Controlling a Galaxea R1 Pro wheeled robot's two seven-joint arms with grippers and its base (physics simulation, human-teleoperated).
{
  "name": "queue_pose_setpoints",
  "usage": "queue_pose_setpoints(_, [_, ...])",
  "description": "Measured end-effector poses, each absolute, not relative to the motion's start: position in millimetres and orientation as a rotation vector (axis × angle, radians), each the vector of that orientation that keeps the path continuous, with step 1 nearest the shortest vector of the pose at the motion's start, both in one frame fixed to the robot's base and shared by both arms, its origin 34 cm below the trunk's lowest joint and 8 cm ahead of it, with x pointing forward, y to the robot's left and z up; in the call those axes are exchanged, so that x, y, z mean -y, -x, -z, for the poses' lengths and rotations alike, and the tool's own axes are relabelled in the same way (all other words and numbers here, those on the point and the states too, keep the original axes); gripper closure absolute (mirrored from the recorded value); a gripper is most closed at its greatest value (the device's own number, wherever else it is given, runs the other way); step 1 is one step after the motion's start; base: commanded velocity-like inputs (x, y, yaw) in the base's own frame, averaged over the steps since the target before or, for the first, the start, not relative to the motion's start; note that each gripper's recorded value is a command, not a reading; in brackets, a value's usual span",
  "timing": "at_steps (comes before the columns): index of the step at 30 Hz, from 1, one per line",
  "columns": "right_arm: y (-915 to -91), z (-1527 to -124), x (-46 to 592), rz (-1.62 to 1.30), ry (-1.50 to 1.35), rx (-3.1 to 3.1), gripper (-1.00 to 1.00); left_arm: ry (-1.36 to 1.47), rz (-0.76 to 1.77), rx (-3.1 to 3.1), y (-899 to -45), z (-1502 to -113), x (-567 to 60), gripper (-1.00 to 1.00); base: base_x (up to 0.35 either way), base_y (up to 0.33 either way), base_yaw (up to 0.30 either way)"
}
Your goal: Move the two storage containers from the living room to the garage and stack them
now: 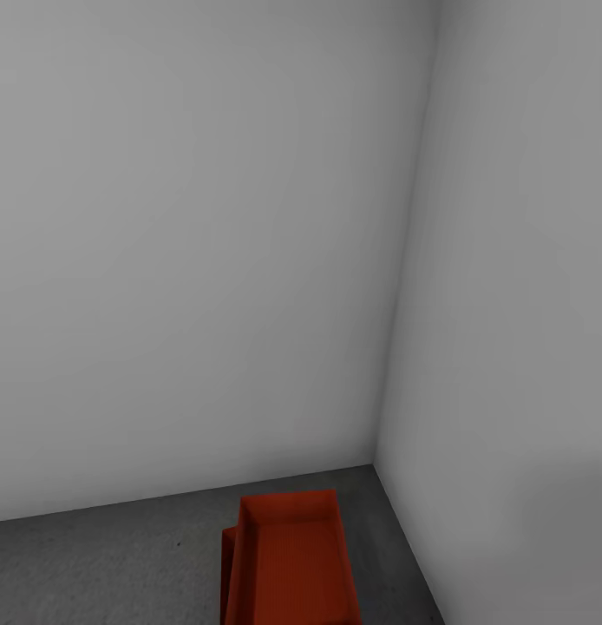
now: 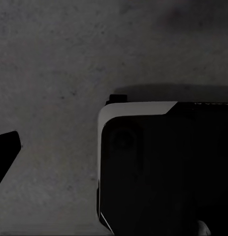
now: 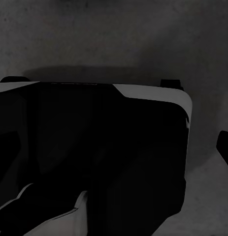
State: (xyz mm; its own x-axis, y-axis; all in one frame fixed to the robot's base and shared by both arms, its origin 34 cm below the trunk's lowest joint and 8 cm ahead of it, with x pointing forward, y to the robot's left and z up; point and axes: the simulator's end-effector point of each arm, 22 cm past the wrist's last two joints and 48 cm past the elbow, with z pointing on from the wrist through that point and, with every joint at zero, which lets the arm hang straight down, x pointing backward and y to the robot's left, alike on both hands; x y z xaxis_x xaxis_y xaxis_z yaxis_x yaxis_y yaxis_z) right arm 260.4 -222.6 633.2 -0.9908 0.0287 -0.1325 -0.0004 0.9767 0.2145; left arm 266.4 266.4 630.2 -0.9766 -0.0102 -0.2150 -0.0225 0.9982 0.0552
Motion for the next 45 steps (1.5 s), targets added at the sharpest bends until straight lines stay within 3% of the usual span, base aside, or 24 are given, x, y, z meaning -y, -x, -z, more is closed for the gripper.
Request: queue_pose_setpoints(45, [-260.4,-633.2,222.6,-0.324,-0.022,-2.989,-1.0,0.033,-0.133,-2.943,-243.6,-627.3,-285.7,-1.0,0.0,0.0,0.0])
